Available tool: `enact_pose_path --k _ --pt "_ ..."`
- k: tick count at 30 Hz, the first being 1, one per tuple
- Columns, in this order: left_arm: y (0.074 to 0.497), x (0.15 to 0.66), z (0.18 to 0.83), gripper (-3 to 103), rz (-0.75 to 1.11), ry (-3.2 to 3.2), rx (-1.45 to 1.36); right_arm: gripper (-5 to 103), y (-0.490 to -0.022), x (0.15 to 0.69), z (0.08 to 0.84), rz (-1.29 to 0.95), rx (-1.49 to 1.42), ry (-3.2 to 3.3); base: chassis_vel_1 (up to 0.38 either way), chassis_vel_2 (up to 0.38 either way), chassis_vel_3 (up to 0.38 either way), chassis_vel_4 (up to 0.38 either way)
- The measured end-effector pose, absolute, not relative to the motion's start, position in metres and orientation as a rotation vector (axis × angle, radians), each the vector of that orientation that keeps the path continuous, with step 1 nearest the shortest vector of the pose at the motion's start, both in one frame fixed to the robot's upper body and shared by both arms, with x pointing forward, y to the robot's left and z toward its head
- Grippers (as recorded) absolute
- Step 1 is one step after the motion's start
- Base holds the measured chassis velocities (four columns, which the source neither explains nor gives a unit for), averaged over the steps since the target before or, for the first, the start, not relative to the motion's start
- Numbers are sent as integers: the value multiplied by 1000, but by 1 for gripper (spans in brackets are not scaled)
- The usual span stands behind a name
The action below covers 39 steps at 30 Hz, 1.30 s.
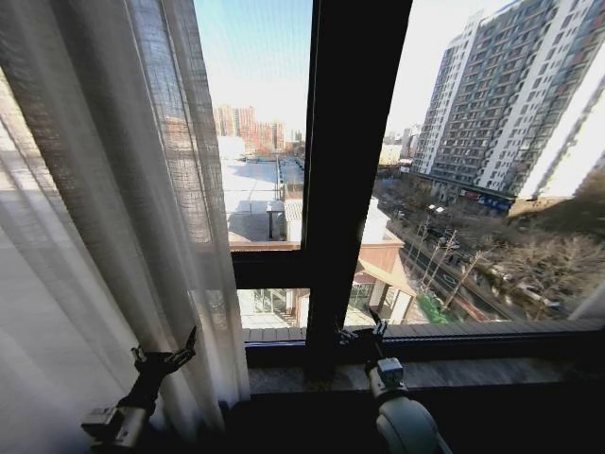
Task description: Open the curtains by pulling them apart, changing their state from closed to fully open.
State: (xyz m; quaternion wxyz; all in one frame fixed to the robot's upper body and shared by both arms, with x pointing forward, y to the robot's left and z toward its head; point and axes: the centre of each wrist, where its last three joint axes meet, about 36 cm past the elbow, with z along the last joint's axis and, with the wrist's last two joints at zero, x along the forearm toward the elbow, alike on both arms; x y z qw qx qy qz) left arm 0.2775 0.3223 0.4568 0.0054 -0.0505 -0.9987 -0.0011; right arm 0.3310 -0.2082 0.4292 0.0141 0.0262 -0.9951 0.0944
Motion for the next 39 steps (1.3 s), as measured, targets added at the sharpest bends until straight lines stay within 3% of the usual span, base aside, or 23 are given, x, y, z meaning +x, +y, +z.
enact_pose_path --k 7,11,12,14,16,20,24,26,30,32,34,39 --pt "314 294 461 100 29 -3093 -242 100 -213 330 427 297 66 -3108 0 0 0 0" --pt "313 293 462 90 33 -3087 -257 100 -213 330 427 296 69 -3108 0 0 0 0" --pt "313 291 461 79 34 -3080 -289 100 -212 330 427 295 72 -3111 0 0 0 0" --pt "313 290 461 79 33 -3078 -295 100 -212 331 427 295 73 -3112 0 0 0 0" --pt "314 289 460 68 30 -3079 -306 100 -211 331 428 295 74 -3114 0 0 0 0" --pt "315 288 460 57 23 -3079 -324 100 -211 331 429 297 71 -3109 0 0 0 0" --pt "315 286 461 35 12 -3082 -330 100 -208 328 435 254 75 -3105 0 0 0 0" --pt "315 286 462 35 11 -3083 -329 100 -207 328 436 246 75 -3105 0 0 0 0" --pt "315 285 461 14 5 -3087 -326 100 -204 327 437 232 67 -3107 0 0 0 0" --pt "315 284 461 14 4 -3087 -325 100 -204 327 437 231 67 -3108 0 0 0 0" --pt "316 284 461 3 2 -3088 -323 100 -204 328 438 232 66 -3112 0 0 0 0" --pt "315 283 463 0 -1 -3094 -324 100 -204 329 441 236 66 -3119 0 0 0 0"
